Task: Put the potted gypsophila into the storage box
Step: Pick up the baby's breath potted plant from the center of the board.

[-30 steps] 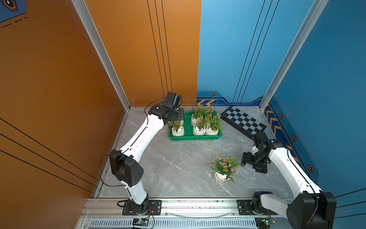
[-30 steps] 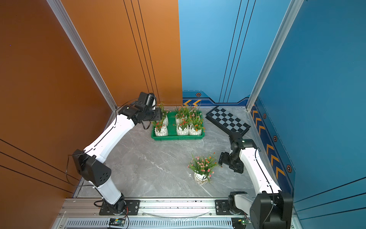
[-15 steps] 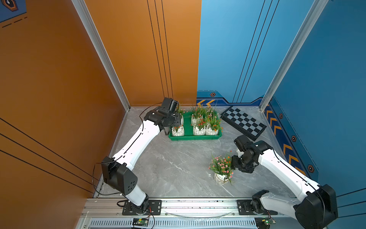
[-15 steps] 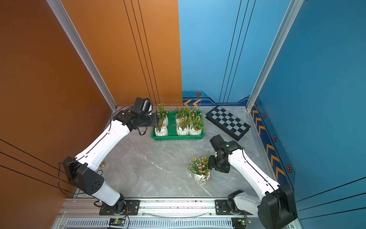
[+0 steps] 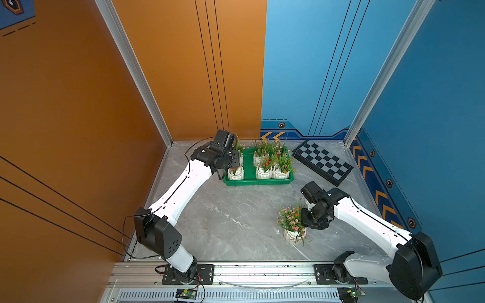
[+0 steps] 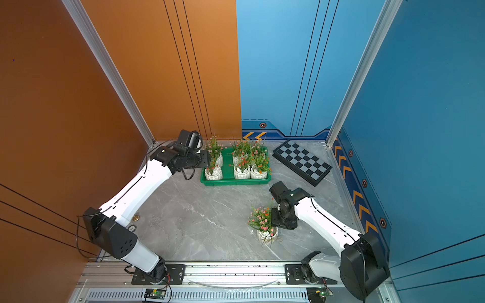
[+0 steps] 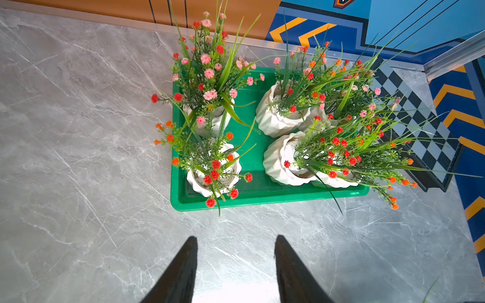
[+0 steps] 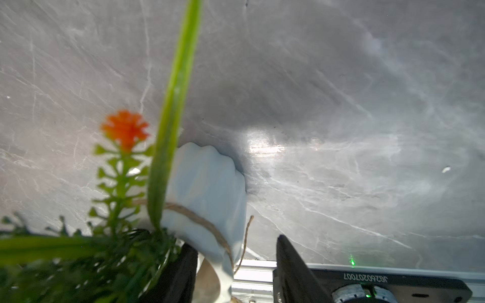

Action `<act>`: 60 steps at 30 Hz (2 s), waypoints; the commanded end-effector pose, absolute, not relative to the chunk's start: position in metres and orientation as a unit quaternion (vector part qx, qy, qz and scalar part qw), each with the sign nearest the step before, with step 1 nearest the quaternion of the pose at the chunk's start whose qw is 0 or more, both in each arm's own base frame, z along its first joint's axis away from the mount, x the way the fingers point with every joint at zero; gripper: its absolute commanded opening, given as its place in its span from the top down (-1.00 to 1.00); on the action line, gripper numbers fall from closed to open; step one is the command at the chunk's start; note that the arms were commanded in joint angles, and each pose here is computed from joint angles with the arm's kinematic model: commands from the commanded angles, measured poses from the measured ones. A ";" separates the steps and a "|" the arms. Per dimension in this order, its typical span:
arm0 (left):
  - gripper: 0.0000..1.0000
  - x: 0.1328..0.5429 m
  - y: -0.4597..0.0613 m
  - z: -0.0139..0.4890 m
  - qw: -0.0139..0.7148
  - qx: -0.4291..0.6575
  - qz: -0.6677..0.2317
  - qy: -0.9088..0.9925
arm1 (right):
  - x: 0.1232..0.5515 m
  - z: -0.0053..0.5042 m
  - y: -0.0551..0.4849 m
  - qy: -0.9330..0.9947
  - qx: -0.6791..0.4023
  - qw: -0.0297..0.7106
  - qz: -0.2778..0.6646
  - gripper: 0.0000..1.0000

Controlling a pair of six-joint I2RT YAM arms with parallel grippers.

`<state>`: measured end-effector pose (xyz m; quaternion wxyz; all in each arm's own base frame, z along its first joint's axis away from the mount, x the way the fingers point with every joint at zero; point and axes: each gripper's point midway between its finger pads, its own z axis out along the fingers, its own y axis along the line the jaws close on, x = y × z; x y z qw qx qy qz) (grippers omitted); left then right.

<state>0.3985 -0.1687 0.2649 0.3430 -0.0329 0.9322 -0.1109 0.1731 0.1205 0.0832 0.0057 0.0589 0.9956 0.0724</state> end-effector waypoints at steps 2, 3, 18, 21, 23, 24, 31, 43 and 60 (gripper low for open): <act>0.01 0.397 -0.162 0.265 0.345 -0.042 -0.107 0.931 | 0.173 0.073 0.115 0.997 0.062 0.005 0.049 0.12; 0.01 0.397 -0.162 0.264 0.344 -0.042 -0.107 0.932 | 0.173 0.072 0.115 0.997 0.061 0.005 0.047 0.15; 0.00 0.402 -0.165 0.259 0.337 -0.041 -0.108 0.935 | 0.178 0.080 0.120 0.997 0.055 0.016 0.059 0.66; 0.00 0.403 -0.165 0.259 0.337 -0.040 -0.108 0.934 | 0.180 0.083 0.123 0.996 0.054 0.019 0.064 0.70; 0.00 0.403 -0.166 0.257 0.335 -0.040 -0.108 0.935 | 0.182 0.086 0.124 0.996 0.053 0.023 0.068 0.73; 0.00 0.403 -0.165 0.257 0.335 -0.041 -0.107 0.935 | 0.183 0.088 0.125 0.996 0.052 0.025 0.070 0.74; 0.00 0.402 -0.162 0.255 0.332 -0.042 -0.107 0.936 | 0.195 0.100 0.131 0.994 0.049 0.039 0.086 0.82; 0.00 0.400 -0.150 0.256 0.335 -0.050 -0.103 0.935 | 0.244 0.134 0.147 0.989 0.035 0.073 0.121 0.90; 0.00 0.393 -0.101 0.255 0.338 -0.094 -0.088 0.932 | 0.364 0.219 0.216 0.971 -0.036 0.161 0.173 0.90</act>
